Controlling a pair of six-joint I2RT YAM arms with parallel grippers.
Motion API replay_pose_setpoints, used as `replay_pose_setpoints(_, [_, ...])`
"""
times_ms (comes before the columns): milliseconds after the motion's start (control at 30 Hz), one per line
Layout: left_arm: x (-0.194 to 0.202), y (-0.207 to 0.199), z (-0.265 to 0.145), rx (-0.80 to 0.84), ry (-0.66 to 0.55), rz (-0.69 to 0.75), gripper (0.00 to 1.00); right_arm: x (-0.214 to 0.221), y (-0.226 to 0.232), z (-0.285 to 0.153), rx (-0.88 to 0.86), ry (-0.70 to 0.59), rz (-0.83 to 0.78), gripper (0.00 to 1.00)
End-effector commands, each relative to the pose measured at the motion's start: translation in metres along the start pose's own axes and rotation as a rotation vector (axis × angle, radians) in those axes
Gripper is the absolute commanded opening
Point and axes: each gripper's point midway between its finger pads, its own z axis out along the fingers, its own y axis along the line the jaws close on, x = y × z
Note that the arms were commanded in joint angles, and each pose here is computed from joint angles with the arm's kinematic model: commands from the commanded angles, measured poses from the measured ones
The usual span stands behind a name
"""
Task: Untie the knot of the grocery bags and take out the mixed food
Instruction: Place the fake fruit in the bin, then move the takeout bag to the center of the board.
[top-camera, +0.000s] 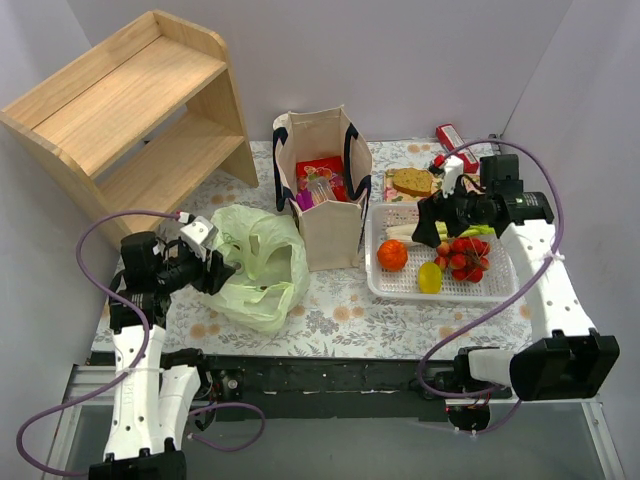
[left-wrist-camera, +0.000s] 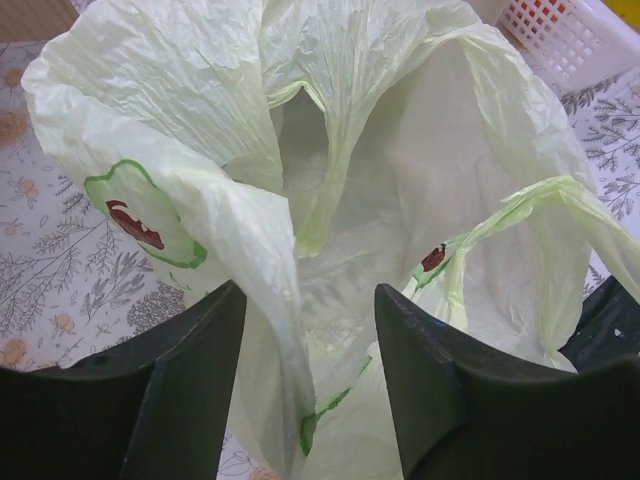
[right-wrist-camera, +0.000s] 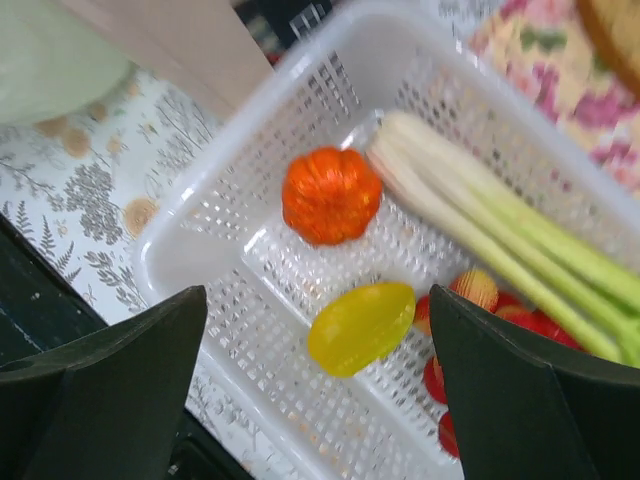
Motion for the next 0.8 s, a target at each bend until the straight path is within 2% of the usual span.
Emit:
replay_pose_setpoints(0, [-0.010,0.009,-0.006,-0.053,0.001,0.020,0.55,-0.083,0.039,-0.032,-0.124,-0.312,-0.339,0.98])
replay_pose_setpoints(100, [-0.013,0.023,-0.003,-0.100,0.000,0.041,0.58,-0.113,0.069,-0.033,-0.134,-0.379,-0.596,0.98])
replay_pose_setpoints(133, [-0.013,0.027,-0.002,-0.113,-0.002,0.042,0.59,-0.117,0.092,-0.026,-0.168,-0.376,-0.683,0.98])
replay_pose_setpoints(200, [-0.019,0.031,0.002,-0.112,-0.025,0.059,0.59,-0.122,0.096,-0.013,-0.129,-0.347,-0.794,0.98])
replay_pose_setpoints(300, [-0.022,0.032,0.013,-0.057,-0.032,0.054,0.48,-0.133,0.118,0.002,-0.163,-0.337,-0.856,0.98])
replay_pose_setpoints(433, [-0.026,0.032,0.020,-0.013,-0.026,0.044,0.22,-0.160,0.149,0.013,-0.210,-0.342,-0.940,0.98])
replay_pose_setpoints(467, [-0.026,0.031,0.020,-0.001,-0.031,0.051,0.09,-0.165,0.155,0.016,-0.216,-0.344,-0.963,0.98])
replay_pose_setpoints(500, [-0.027,0.031,0.021,-0.002,-0.036,0.057,0.03,-0.169,0.157,0.029,-0.227,-0.327,-0.985,0.98])
replay_pose_setpoints(567, [-0.031,0.032,0.020,-0.005,-0.047,0.059,0.00,-0.180,0.169,0.036,-0.232,-0.351,-1.072,0.98])
replay_pose_setpoints(633, [-0.044,0.034,0.017,-0.010,-0.065,0.077,0.00,-0.176,0.172,0.060,-0.250,-0.313,-1.147,0.98])
replay_pose_setpoints(700, [-0.055,0.038,0.013,-0.025,-0.060,0.104,0.00,-0.168,0.163,0.089,-0.209,-0.234,-1.153,0.98])
replay_pose_setpoints(733, [-0.078,0.042,0.004,-0.053,-0.090,0.143,0.00,-0.164,0.163,0.099,-0.206,-0.202,-1.126,0.98])
replay_pose_setpoints(767, [-0.084,0.046,0.001,-0.069,-0.087,0.153,0.00,-0.157,0.159,0.113,-0.213,-0.147,-1.104,0.97])
